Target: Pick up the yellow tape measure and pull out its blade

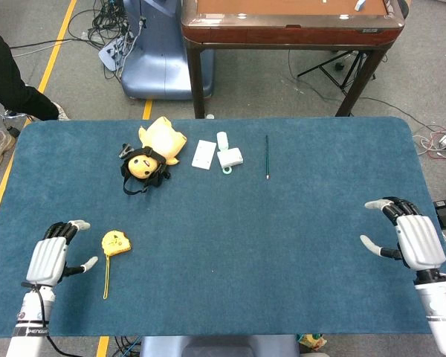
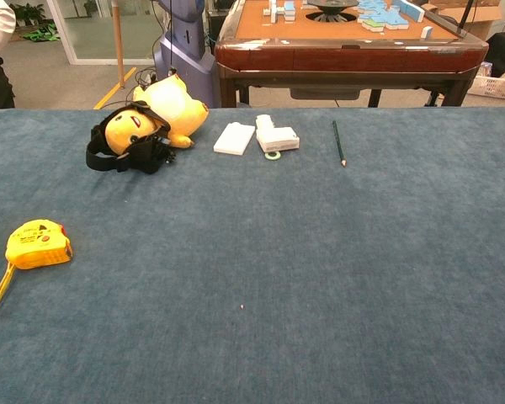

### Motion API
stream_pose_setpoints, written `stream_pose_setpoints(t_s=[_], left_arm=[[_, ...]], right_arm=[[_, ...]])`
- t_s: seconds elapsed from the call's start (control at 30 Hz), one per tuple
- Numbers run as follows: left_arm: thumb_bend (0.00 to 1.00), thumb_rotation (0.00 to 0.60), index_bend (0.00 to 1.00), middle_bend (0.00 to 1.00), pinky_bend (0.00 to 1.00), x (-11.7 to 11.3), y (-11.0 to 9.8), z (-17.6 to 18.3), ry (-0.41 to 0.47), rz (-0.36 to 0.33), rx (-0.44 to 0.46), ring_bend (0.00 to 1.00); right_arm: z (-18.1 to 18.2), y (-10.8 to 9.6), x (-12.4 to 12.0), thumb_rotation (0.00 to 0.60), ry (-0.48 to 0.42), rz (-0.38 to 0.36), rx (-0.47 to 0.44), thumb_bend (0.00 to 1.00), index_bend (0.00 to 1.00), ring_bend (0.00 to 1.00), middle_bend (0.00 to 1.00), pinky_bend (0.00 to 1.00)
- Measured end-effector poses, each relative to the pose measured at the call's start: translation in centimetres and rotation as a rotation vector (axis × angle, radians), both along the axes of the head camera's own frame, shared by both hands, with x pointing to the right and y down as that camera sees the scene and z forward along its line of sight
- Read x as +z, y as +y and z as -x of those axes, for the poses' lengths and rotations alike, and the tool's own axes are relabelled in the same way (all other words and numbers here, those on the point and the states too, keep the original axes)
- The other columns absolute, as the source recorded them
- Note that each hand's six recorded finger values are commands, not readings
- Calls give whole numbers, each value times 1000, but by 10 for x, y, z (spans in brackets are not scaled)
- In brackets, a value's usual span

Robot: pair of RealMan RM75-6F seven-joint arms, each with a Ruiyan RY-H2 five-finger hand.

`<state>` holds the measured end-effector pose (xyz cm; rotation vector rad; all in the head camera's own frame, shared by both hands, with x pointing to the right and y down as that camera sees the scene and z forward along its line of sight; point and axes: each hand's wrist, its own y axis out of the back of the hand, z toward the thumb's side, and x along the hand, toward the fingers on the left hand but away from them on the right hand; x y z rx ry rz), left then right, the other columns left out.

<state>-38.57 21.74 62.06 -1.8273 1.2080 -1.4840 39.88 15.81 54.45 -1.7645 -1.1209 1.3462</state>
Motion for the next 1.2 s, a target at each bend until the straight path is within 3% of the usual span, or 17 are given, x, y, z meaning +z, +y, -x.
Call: stream_pose_setpoints(t_s=[0.23,0.5,0.93,1.2], left_arm=[[153,600,202,164,102,26,-13,-29,64,87,76,165],[153,600,74,100,102,51,-19,-44,6,183,126,148],[136,600,94,100,102,77,-11,-32,-172,295,108,133],[134,600,141,100,102,88,-12,-37,-181,320,78,132]], right_arm=[[-5,-5,-13,600,34,-27,38,300,326,212,330,202],[-9,-2,-13,600,33,-17,49,299,326,212,330,202],[-12,1,-6,600,18,5,47,300,326,212,330,202],[-16,4,-9,600,20,0,59,300,326,212,330,202]])
